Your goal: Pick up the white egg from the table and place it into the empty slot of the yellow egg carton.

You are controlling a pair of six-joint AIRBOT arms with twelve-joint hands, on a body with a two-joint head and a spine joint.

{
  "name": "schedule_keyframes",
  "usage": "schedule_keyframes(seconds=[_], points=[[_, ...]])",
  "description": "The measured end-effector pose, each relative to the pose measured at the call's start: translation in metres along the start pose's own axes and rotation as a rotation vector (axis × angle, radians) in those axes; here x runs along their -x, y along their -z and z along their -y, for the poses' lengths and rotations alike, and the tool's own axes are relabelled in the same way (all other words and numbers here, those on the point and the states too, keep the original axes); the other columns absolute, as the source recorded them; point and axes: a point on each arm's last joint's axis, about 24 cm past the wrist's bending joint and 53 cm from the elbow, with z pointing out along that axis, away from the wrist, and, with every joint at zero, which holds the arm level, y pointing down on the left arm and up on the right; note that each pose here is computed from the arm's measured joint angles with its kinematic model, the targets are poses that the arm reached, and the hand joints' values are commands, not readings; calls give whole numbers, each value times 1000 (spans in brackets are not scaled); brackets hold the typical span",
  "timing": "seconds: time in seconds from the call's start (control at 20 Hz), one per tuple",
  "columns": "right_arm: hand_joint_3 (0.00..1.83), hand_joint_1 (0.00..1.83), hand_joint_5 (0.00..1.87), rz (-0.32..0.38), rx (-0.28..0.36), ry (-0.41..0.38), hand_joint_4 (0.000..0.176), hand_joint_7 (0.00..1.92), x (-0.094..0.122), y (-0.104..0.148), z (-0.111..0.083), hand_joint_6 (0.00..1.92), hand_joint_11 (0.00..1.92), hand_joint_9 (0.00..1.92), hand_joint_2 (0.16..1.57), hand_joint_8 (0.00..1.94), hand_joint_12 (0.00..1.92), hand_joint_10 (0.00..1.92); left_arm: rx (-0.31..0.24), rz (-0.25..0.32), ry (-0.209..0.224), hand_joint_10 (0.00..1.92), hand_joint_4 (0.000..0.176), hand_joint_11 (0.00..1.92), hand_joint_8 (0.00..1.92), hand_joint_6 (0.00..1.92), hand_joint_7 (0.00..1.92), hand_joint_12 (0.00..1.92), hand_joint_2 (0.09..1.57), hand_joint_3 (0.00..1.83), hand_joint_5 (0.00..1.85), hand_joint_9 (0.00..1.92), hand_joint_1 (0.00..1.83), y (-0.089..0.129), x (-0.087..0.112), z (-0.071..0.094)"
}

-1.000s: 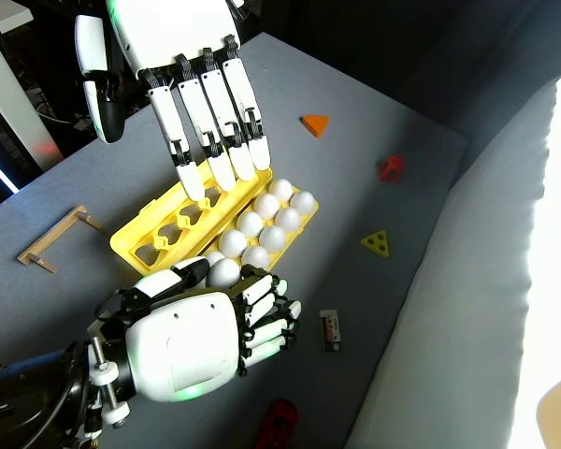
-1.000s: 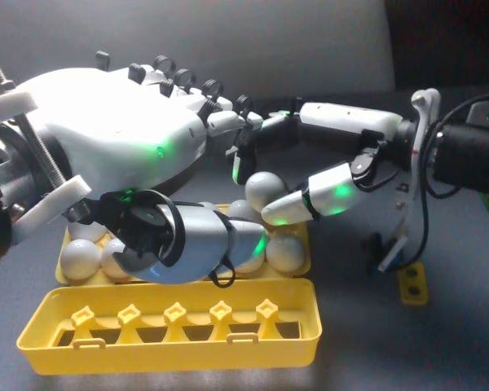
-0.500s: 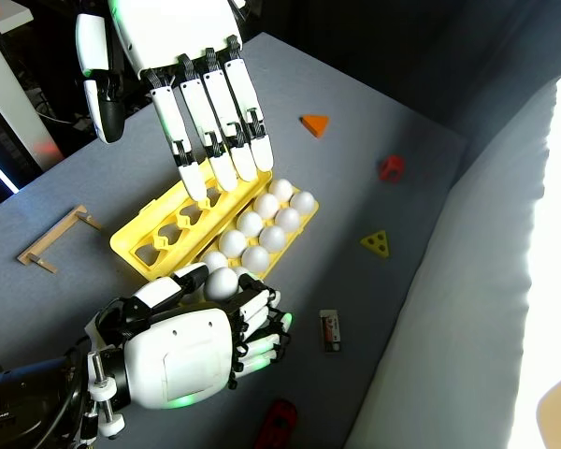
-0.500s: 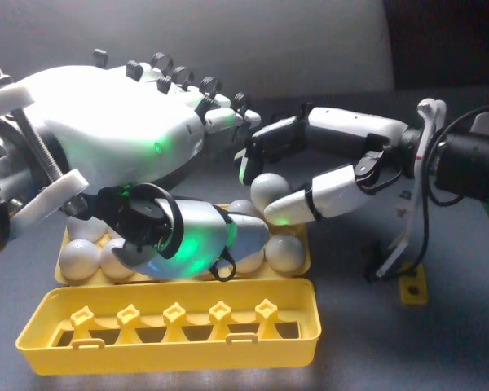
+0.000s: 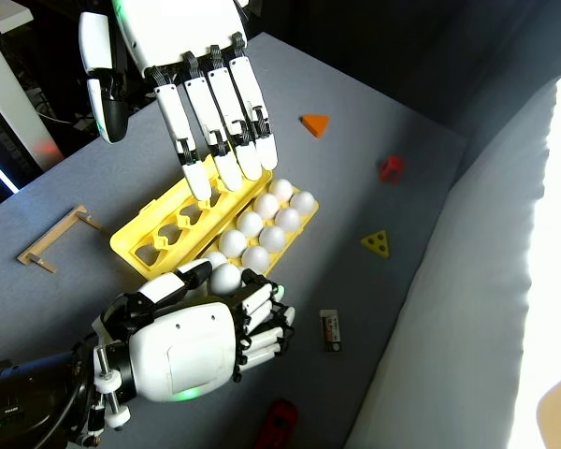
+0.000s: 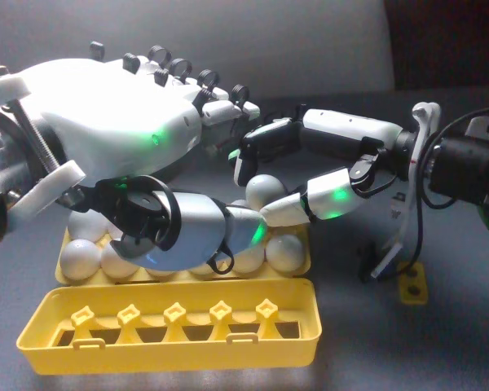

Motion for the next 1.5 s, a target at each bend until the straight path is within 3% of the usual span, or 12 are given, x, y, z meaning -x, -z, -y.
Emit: schedule_keyframes(seconds=[1.2, 1.5], points=[[0, 1092, 822, -7, 1, 52, 0, 551, -3, 0, 5, 1255, 0, 43, 1199, 9, 1103, 573, -2, 6, 2, 4, 35, 0, 1, 3, 97, 473, 1253, 0, 87, 114, 71, 0, 2, 1], [3, 1003, 760, -8, 4, 60, 0, 527, -4, 0, 5, 1324, 0, 59, 1224, 4, 1130, 585, -4, 7, 3, 3, 35, 0, 0, 2, 96, 473, 1252, 0, 87, 113, 70, 0, 3, 2]])
